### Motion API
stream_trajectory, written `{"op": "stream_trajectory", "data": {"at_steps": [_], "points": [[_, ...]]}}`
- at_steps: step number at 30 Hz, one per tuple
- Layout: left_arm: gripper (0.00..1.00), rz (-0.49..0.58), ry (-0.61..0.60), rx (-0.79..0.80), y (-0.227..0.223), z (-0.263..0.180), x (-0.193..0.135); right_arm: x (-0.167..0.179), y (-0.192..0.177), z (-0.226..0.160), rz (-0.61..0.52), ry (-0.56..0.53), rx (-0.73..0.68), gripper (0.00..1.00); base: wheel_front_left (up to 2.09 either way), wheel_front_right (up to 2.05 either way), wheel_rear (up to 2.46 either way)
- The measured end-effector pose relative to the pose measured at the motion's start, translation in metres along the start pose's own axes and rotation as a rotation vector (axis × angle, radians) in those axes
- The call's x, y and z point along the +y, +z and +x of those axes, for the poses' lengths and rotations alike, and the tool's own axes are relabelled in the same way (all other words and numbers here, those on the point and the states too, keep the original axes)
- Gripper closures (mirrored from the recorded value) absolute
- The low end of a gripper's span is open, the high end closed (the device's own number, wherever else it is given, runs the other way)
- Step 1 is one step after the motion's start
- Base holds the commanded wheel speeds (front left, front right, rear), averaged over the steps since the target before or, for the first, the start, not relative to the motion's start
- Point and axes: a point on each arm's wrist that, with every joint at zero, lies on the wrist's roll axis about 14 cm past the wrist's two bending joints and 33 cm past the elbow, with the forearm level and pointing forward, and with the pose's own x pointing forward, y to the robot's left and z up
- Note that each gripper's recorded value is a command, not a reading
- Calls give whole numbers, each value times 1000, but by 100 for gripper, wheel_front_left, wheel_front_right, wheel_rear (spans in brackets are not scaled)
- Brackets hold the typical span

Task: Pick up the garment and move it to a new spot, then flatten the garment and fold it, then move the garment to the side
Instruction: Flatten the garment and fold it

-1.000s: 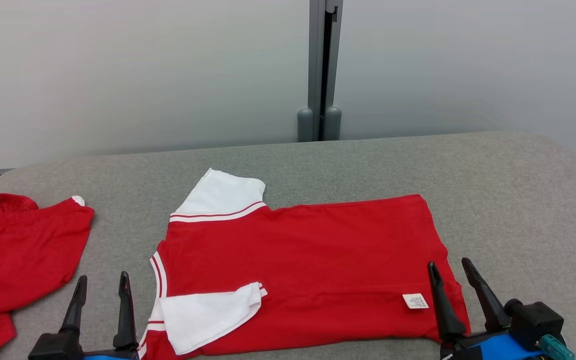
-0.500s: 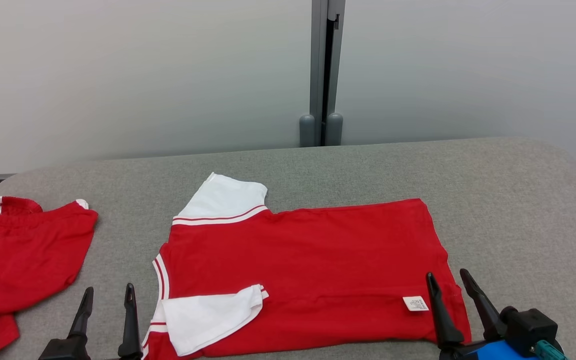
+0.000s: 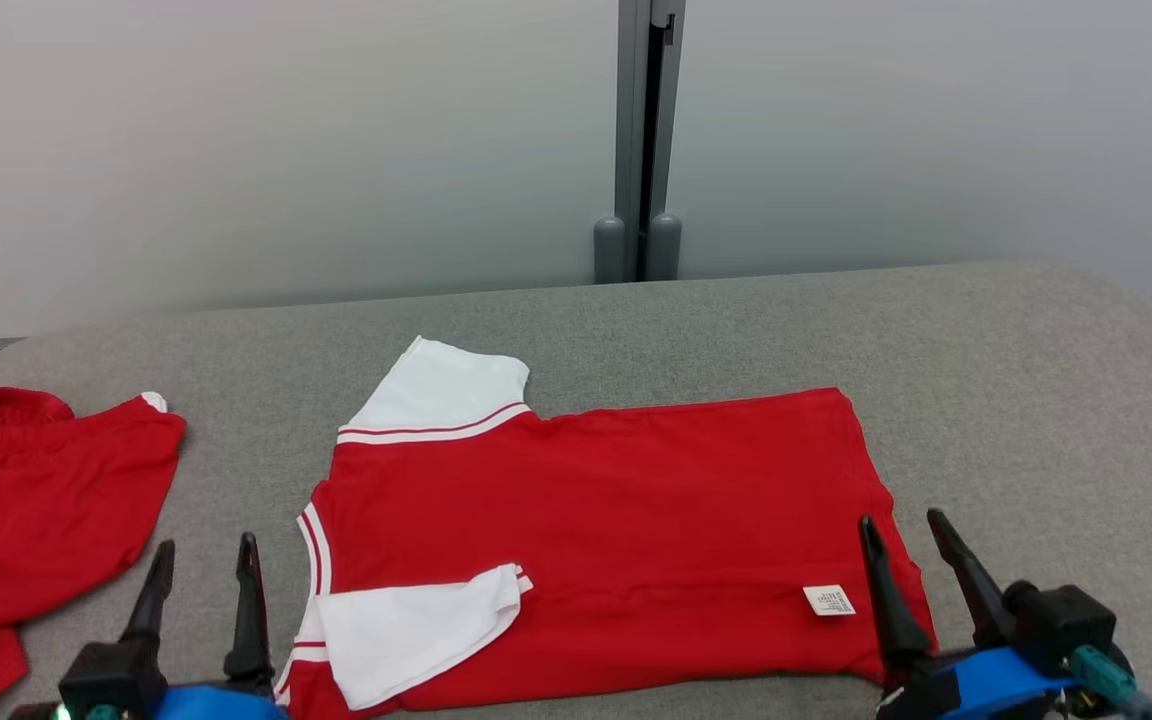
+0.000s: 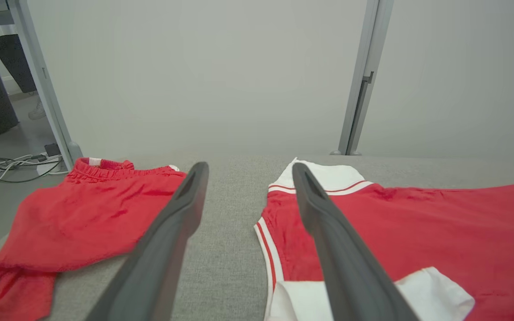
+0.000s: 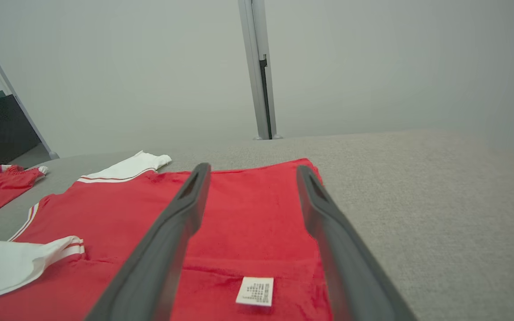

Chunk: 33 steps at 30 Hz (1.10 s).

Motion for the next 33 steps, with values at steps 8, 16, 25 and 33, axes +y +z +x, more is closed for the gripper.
{"op": "stream_trajectory", "data": {"at_steps": [8,16,25,33], "points": [[0,61,-108,-97,42,61,-12,-17,20,46,-90,12,-24,0,0,0,0],[0,124,-249,-89,54,165,-38,-47,19,118,-171,8,62,0,0,0,0],[0,110,-313,74,11,247,-56,-61,-27,170,-211,37,232,0,0,0,0],[0,118,-349,300,-56,272,-64,-66,-59,187,-213,59,324,0,0,0,0]]}}
